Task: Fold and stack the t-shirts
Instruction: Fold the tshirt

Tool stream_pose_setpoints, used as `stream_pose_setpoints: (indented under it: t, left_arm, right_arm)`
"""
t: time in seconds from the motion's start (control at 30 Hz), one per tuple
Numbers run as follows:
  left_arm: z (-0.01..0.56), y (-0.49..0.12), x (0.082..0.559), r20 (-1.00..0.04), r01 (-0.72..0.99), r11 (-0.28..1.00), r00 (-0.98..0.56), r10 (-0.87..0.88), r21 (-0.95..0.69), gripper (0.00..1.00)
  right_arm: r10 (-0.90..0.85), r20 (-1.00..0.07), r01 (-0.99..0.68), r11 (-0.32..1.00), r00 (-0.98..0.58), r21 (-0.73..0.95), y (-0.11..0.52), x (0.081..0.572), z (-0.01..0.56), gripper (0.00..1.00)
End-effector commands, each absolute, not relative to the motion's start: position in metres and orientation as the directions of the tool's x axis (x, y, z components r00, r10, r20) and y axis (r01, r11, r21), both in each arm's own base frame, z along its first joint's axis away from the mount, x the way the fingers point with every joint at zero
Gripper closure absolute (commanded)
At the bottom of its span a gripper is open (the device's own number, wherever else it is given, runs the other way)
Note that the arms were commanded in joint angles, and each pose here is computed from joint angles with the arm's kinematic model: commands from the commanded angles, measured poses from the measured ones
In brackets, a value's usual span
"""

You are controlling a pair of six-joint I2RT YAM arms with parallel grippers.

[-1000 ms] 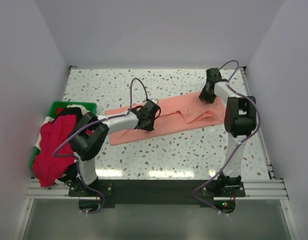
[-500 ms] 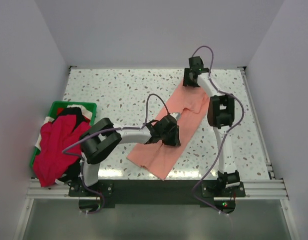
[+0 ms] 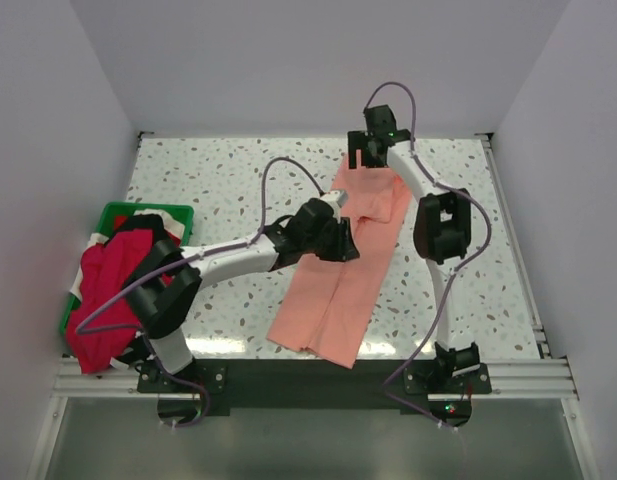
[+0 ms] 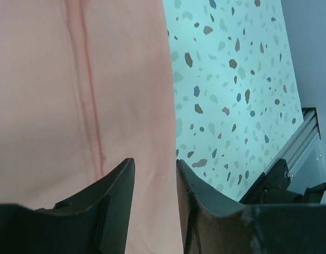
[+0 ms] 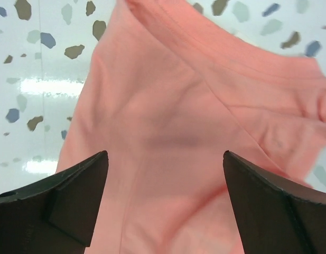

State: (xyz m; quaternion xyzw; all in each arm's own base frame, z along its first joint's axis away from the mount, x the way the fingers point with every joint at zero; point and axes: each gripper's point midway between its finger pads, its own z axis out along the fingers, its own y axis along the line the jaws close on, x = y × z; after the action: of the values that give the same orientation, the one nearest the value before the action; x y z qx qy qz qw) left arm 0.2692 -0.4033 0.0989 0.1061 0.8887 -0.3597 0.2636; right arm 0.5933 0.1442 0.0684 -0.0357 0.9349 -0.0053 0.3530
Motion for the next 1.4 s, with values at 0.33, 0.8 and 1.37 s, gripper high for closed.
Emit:
stream_pose_setpoints:
  t: [0.33, 0.8, 1.37]
  left_arm:
    - [0.076, -0.327, 0.226, -0.575, 0.425, 0.805, -0.808, 0.131, -0.413, 0.73]
    - [0.049, -0.294, 0.197, -0.538, 0.41, 0.823, -0.829, 0.155, -0.394, 0.78]
    - [0.017, -0.327, 0.207, -0.451, 0.31, 0.815, -0.89, 0.068, -0.489, 0.78]
  right_arm:
    - [0.124, -0.637, 0.128, 0.991, -0.761, 0.04, 0.12, 0.534, 0.091, 0.25]
    - [0.27, -0.541, 0.274, 0.959, -0.796, 0.074, 0.089, 0.472, 0.046, 0.36]
    - [0.183, -0.48, 0.168, 0.983, -0.858, 0.074, 0.111, 0.539, 0.001, 0.39]
